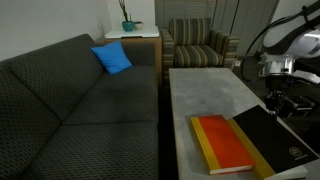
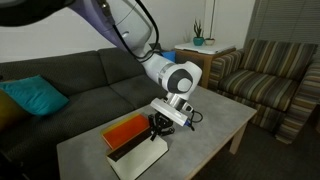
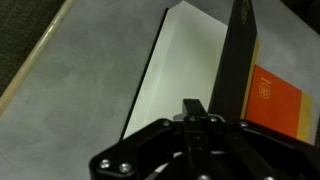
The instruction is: Open the book cover on the right
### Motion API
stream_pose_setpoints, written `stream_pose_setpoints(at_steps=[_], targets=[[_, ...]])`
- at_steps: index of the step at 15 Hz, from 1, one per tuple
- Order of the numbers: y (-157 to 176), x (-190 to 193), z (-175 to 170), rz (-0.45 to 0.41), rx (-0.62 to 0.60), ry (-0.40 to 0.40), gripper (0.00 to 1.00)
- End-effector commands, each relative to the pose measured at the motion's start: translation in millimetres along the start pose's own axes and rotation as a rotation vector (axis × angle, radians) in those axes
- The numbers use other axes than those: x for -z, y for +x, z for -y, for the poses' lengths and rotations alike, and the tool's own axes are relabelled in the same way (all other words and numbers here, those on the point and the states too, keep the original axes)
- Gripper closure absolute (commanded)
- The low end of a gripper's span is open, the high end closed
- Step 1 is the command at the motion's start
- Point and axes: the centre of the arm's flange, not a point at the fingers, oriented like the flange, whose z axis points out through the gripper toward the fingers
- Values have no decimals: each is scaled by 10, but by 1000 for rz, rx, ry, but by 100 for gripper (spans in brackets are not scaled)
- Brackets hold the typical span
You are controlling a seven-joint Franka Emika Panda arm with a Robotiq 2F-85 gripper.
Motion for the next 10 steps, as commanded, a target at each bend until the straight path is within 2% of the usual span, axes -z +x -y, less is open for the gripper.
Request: stream_pose_setpoints(at_steps=[1,7,10], targets=[[-18,62,164,-26,36,55,100],[-23,201,323,-54,76,67,100],[-47,249,416,-34,104,87,100]])
